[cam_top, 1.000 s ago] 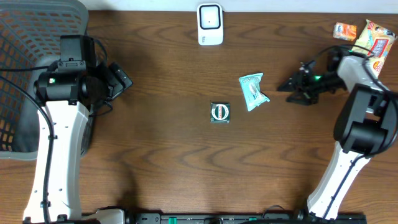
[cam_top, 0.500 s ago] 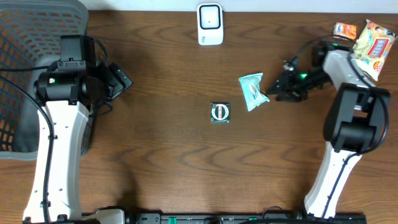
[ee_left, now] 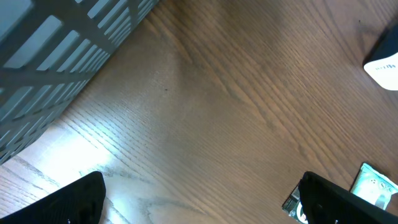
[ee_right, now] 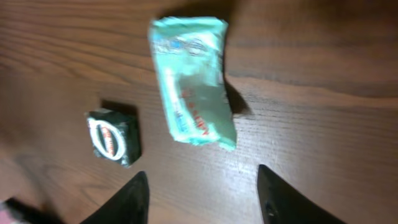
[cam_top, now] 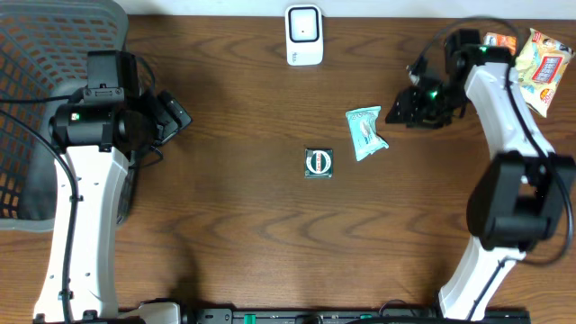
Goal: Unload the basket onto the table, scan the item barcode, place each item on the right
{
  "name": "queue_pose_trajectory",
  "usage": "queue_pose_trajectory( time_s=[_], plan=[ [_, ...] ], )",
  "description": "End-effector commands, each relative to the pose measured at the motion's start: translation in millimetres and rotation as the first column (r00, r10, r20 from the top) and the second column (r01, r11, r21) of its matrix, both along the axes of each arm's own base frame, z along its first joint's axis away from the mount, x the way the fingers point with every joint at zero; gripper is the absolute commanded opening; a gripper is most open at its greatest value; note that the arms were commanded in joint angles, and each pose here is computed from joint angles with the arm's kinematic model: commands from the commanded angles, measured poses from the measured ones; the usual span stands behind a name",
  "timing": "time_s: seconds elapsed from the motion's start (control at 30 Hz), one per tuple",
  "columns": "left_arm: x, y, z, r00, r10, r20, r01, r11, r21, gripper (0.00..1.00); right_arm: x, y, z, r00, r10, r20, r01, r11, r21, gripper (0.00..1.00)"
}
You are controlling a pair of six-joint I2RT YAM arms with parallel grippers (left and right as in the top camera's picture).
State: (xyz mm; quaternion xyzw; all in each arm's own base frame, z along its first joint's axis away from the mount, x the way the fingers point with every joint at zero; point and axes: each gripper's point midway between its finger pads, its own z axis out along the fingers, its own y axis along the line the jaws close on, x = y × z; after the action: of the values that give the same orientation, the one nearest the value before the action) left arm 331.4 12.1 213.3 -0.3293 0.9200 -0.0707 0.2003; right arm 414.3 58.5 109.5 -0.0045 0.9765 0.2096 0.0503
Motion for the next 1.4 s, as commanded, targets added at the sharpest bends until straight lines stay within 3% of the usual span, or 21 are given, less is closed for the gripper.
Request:
queue_pose_trajectory(
  time_s=[0.0,0.07,0.17,0.3,0.43,0.83,1.13,1.37],
  plan=[
    [0,4,-1,1.000,0.011,-0.002,-0.011,1.000,0.011,0.97,4,17,28,0.995,0.035,0.093,-0.029,0.997,-0.065,0.40],
    [0,4,-1,1.000,0.011,-0.002,-0.011,1.000,0.011,0.98,6,31,30,0.991,0.068,0.115,-0.061,0.996,-0.065,0.29],
    [0,4,-1,1.000,0.011,-0.002,-0.011,1.000,0.011,0.98,11,49,17,0.984,0.117,0.132,-0.098,0.985,-0.143,0.01],
    [0,4,-1,1.000,0.011,-0.002,-0.011,1.000,0.011,0.98,22,40,-5,0.991,0.026,0.128,0.018,0.943,-0.332,0.01],
    [0,4,-1,1.000,0.011,-0.002,-0.011,1.000,0.011,0.98,27,40,-31,0.994,0.026,0.111,0.024,0.902,-0.431,0.01],
    [0,4,-1,1.000,0.011,-0.002,-0.011,1.000,0.011,0.98,10,31,-121,0.995,-0.033,-0.090,-0.017,0.864,-0.504,0.01],
    [0,4,0,1.000,0.011,-0.002,-0.011,1.000,0.011,0.98,9,26,-72,0.999,-0.034,-0.039,0.009,0.855,-0.518,0.02],
    [0,4,-1,1.000,0.011,-0.002,-0.011,1.000,0.011,0.98,8,37,-22,0.999,-0.022,0.048,0.041,0.891,-0.451,0.20]
  ],
)
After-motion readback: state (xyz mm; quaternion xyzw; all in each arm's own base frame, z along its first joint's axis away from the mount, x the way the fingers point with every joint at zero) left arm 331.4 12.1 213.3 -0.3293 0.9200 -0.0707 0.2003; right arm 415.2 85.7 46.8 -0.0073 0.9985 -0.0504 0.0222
